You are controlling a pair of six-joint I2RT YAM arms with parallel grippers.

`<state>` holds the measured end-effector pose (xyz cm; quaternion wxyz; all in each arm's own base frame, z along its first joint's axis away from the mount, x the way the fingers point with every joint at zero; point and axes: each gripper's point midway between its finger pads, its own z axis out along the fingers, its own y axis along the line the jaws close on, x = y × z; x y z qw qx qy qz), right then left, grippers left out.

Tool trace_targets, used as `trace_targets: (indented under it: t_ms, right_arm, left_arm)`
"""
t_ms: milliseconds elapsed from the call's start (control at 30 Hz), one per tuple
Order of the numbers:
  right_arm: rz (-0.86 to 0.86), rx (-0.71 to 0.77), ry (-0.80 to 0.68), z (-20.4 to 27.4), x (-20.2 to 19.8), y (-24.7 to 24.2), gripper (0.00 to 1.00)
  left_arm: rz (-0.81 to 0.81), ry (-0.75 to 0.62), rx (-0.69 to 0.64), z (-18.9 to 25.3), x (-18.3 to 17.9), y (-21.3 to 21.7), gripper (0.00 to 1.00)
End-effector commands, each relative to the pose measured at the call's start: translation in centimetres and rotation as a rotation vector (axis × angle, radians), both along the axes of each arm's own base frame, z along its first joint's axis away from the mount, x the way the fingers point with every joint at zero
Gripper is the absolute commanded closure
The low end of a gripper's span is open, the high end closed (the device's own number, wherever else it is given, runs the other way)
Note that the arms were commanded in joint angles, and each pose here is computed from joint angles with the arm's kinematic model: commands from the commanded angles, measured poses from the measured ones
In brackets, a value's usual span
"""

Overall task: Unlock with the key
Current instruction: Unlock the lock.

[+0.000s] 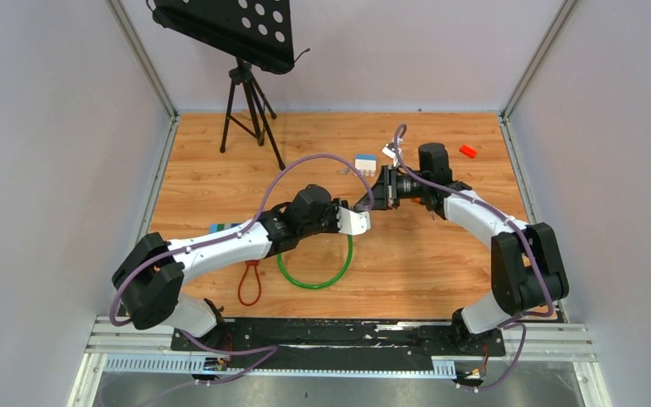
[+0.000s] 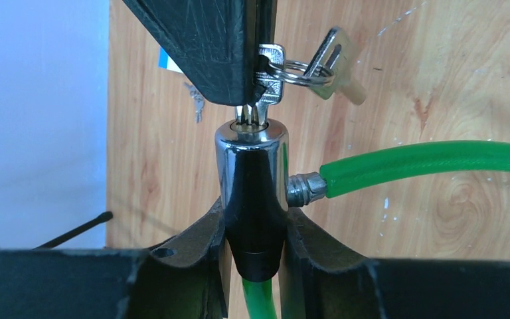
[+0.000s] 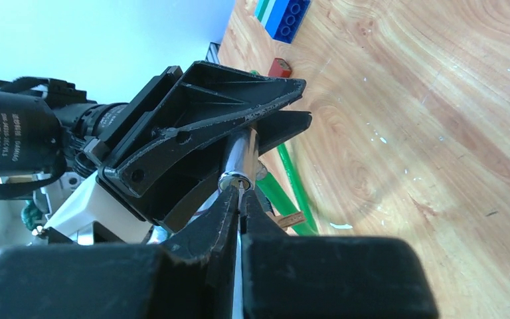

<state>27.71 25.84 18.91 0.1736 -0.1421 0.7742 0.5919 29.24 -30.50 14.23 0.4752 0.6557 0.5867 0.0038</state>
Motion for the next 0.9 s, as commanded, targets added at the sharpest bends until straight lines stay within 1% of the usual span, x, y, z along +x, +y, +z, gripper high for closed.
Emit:
trace_targets:
  t_ms: [0,67,133,167,233,367,433,533,733,867]
  right_arm:
    - [0.071,0.091,0.023,2.8,-1.2,0.9,0.92]
    - [0.095,0.069,-0.035,3.4,-1.4,0.7,0.79]
    - [0.122,0.025,-0.114,3.7,-1.6,0.3,0.57]
    - [0.129,0.002,-0.163,3.8,-1.5,0.0,0.49]
    - [0.13,-0.037,-0.272,3.9,-1.5,-0.8,0.4]
    - [0.098,-0.09,-0.49,4.7,-1.6,-3.1,0.38]
    - [0.105,-0.146,-0.649,5.1,-2.1,-4.0,0.38]
    - [0.157,-0.213,-0.83,6.1,-3.6,-5.3,0.4]
    - [0.285,-0.264,-1.114,7.1,-6.0,-6.2,0.42]
    - [0.312,-0.297,-1.247,7.5,-6.6,-5.9,0.42]
  left_arm:
    - [0.043,-0.197,-0.144,7.2,1.9,-0.6,1.0]
    - [-0.003,-0.173,-0.133,7.0,1.0,-0.8,1.0]
    - [-0.051,-0.135,-0.134,6.7,0.0,-1.0,1.0]
    - [-0.077,-0.111,-0.131,6.5,-0.6,-1.1,1.0]
    - [-0.13,-0.065,-0.132,6.2,-1.7,-1.4,1.0]
    - [-0.205,0.012,-0.142,6.1,-3.1,-1.6,1.0]
    - [-0.247,0.058,-0.15,6.0,-3.8,-1.7,1.0]
    - [-0.308,0.113,-0.16,6.3,-4.7,-1.6,1.0]
    - [-0.408,0.206,-0.171,6.3,-6.4,-2.1,1.0]
    - [-0.476,0.271,-0.183,6.2,-7.9,-2.5,1.0]
